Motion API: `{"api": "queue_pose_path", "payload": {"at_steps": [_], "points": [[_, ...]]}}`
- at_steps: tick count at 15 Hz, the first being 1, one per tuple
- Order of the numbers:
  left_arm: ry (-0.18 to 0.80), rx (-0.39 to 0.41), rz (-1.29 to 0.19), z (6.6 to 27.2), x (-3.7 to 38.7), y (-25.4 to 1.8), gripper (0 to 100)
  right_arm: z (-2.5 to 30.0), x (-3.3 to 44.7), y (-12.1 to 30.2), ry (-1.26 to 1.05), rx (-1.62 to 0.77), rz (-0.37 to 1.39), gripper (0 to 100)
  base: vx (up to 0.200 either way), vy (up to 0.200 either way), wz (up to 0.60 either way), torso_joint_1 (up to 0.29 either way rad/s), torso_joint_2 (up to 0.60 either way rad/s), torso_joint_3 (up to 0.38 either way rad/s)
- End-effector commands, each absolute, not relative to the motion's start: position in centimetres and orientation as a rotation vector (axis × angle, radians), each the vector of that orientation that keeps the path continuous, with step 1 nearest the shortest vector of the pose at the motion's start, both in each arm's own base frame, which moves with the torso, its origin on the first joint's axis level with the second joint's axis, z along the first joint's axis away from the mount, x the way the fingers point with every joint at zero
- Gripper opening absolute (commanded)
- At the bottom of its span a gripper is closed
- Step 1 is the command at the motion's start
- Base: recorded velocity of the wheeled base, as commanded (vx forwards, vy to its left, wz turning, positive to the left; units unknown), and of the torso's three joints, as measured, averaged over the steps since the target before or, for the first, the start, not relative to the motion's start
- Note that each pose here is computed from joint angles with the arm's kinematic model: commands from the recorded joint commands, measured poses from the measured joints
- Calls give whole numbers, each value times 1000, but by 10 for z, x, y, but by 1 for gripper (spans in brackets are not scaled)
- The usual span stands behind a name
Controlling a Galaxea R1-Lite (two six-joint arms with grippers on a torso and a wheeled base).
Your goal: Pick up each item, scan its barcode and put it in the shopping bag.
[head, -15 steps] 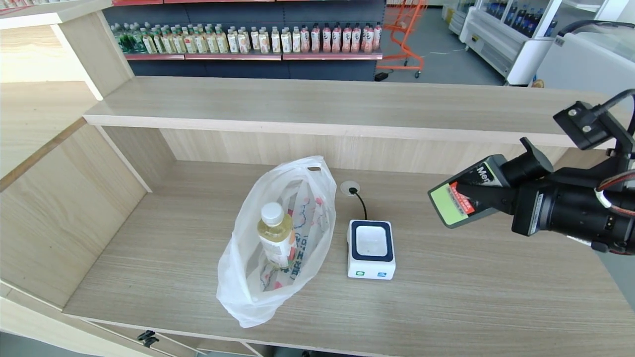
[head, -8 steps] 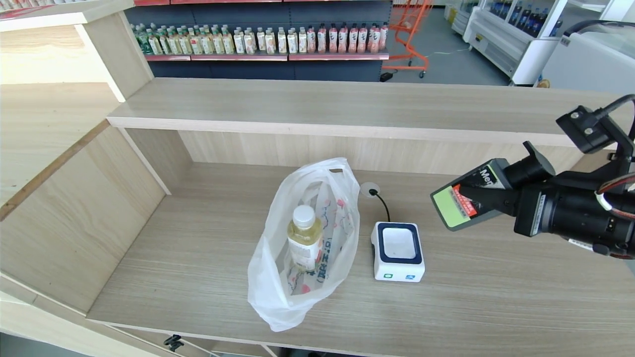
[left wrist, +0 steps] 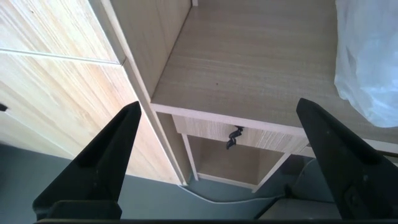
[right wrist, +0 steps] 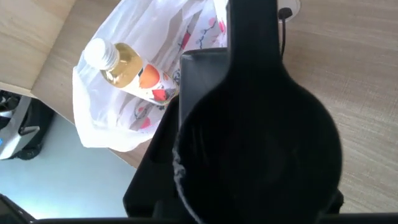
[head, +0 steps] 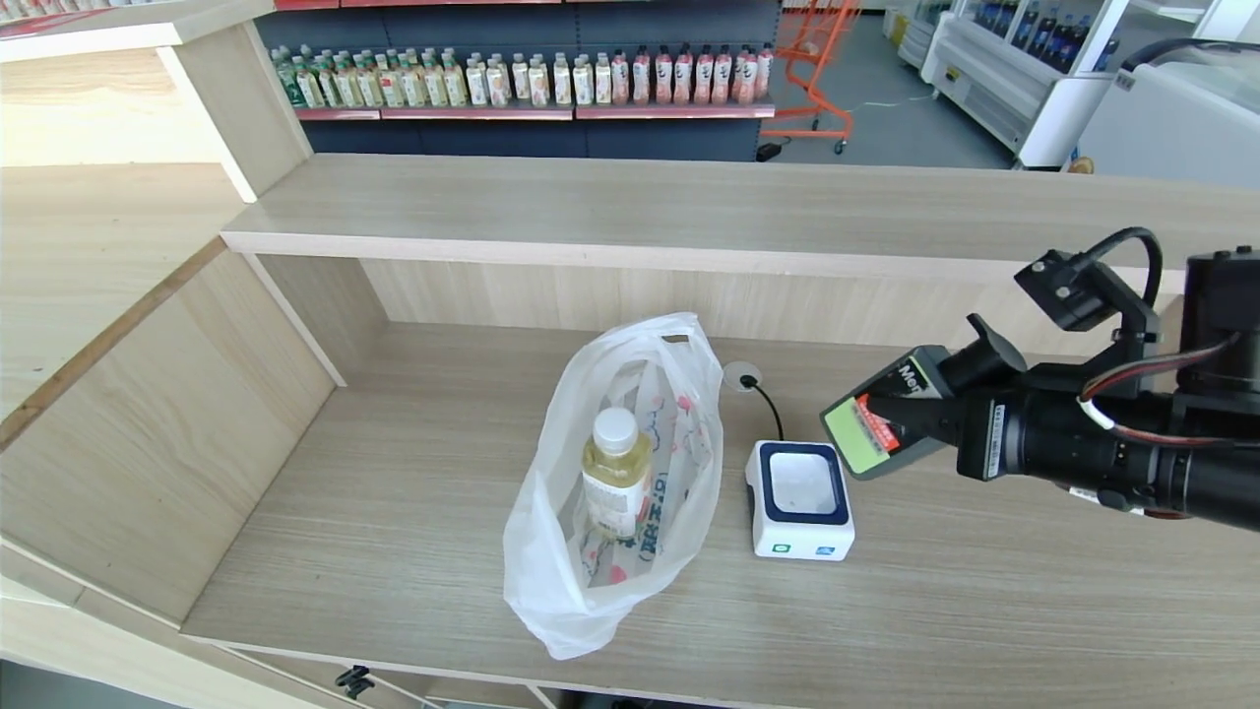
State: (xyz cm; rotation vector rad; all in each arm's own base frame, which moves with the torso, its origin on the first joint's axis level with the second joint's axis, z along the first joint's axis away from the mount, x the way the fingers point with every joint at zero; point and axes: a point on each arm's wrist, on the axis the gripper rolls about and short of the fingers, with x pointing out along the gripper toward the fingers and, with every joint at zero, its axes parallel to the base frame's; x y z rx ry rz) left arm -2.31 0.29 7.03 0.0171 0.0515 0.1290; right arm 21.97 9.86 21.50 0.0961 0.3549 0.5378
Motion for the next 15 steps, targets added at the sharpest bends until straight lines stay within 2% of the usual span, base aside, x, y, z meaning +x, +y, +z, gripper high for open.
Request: {"api": "queue_pose_path", "payload": {"at_steps": [1, 8, 15], "points": [[51, 17, 128, 70, -23, 3, 100, 195, 244, 114, 410, 85, 552, 0, 0, 0, 0, 0, 0, 0], [53, 17, 128, 70, -23, 3, 100, 121, 310, 174, 348, -64, 658, 0, 0, 0, 0, 0, 0, 0], [53, 17, 128, 70, -23, 3, 100, 94, 351, 218, 298, -111, 713, 0, 0, 0, 0, 0, 0, 0]]}}
